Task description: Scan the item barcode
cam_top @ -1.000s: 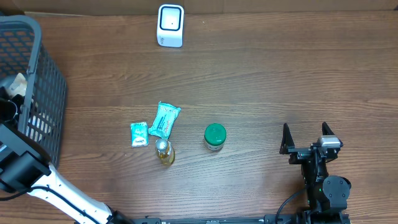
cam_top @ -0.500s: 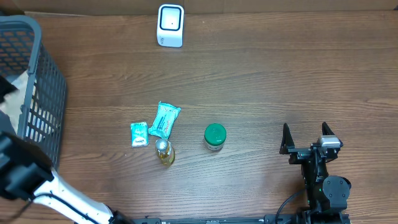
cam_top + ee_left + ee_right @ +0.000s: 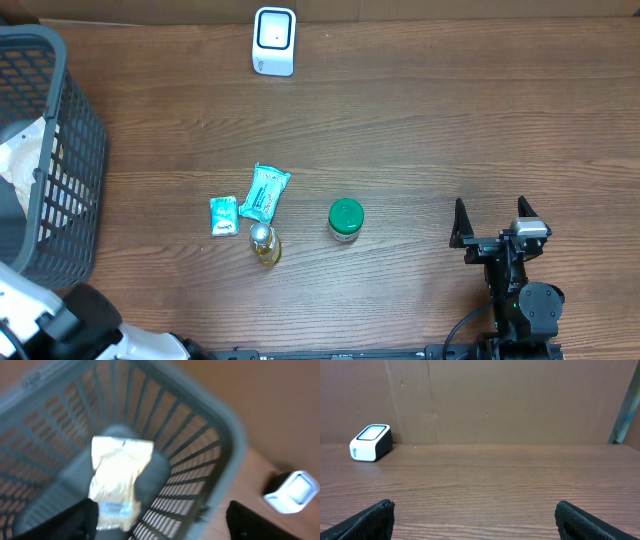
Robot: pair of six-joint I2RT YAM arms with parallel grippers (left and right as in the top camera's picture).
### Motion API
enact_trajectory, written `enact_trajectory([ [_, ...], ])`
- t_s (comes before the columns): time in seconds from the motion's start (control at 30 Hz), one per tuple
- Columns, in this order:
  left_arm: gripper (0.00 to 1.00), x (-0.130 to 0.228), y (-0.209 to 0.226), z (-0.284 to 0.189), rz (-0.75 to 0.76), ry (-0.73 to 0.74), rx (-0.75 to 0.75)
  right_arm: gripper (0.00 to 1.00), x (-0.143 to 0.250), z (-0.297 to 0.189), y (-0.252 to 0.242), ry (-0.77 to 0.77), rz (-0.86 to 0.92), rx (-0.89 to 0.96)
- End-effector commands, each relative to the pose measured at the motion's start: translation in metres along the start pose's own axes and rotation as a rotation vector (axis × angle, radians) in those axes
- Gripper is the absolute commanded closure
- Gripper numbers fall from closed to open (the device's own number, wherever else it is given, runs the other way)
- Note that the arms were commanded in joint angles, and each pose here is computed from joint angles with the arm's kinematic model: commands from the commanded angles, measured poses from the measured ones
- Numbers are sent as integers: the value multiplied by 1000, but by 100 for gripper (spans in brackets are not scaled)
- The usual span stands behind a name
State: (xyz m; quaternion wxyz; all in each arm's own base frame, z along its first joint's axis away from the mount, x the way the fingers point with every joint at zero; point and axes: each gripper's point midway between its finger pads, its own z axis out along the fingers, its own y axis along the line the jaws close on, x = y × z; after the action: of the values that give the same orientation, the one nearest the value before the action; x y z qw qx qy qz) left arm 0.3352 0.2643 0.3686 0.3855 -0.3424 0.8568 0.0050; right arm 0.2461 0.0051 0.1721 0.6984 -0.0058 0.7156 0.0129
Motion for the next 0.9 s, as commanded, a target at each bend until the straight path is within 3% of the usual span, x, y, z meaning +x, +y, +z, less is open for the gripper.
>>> enact_trajectory([
  [0.0,1,27,28,55,-40,142,-81,0,3,0,0,0,-4,0],
  [0.23,0,68,54,125,-13,298,-88,0,3,0,0,0,-4,0],
  [0.5,5,144,85,209,-33,565,-113,0,3,0,0,0,-4,0],
  [0.77,7,208,100,262,-3,761,-156,0,3,0,0,0,-5,0],
  [0.87,15,225,106,271,-11,807,-163,0,3,0,0,0,-4,0],
])
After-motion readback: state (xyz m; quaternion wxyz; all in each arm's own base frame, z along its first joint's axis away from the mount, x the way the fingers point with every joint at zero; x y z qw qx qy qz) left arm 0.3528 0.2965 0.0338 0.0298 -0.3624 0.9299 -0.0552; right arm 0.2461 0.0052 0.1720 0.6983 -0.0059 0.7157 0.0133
